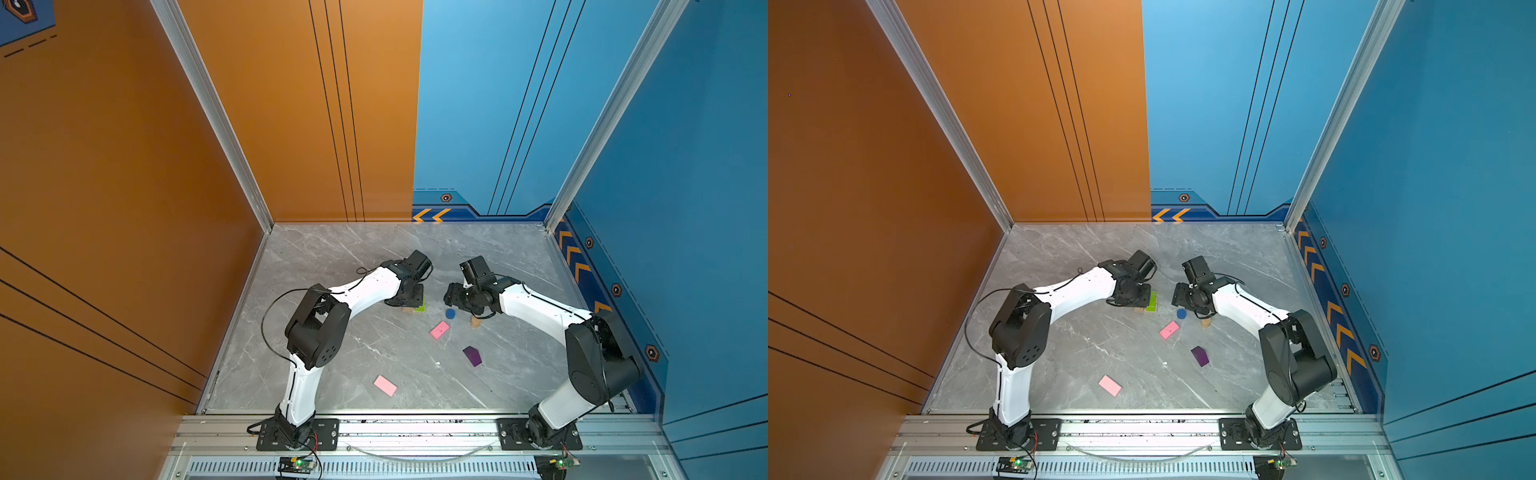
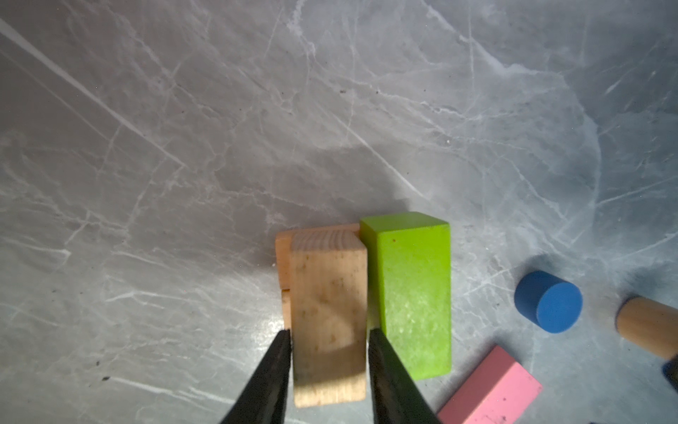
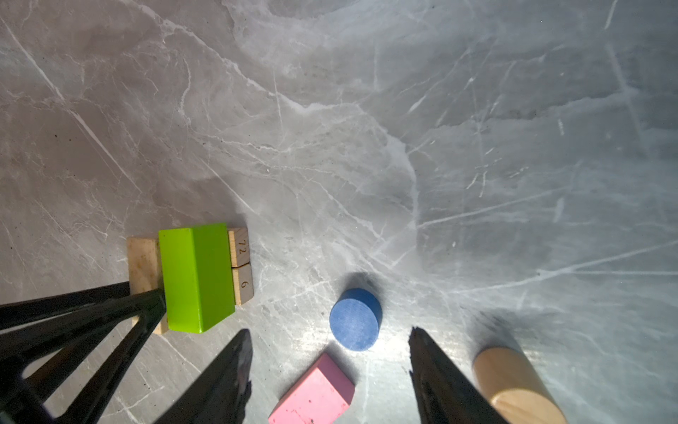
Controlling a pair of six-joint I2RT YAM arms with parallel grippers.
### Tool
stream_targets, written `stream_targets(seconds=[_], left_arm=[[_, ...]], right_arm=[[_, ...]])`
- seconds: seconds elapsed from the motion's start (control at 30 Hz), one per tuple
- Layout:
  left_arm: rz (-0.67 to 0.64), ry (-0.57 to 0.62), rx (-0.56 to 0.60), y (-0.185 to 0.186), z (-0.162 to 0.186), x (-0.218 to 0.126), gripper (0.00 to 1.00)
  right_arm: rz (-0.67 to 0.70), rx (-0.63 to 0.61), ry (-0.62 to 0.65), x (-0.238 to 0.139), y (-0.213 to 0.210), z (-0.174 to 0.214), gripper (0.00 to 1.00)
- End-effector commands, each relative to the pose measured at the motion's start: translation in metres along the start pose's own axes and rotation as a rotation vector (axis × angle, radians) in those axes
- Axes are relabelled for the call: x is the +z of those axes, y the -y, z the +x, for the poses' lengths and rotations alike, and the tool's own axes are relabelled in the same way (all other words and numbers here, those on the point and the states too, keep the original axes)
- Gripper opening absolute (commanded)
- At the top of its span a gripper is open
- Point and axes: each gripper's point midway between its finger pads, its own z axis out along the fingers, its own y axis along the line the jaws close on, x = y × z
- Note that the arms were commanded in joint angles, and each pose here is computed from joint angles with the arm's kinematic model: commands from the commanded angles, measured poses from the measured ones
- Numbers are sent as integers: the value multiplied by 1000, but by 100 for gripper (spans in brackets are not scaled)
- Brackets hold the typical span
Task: Build the wood block tower
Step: 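Lower the wooden block beside the lime-green block with the left gripper, then open the left gripper and lift it away from the placed block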
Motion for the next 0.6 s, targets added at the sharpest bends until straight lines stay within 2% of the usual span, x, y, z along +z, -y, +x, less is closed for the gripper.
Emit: stream_targets(seconds=[0.0,0.17,0.3,0.57], left_arm=[[-4,-2,7,4,0,-7,38],[-8,15,10,3,-2,-15,39],[-7,33,18,4,-4,-23,45],[-9,64,25,4,-8,-36,47]], right_arm=[[-3,-13,-5,0,3,2,69],[-3,-12,-5,-1,3,2,69],[-4,-10,-4,-2,4,3,69],[-5,-11,1,-4,3,2,69]])
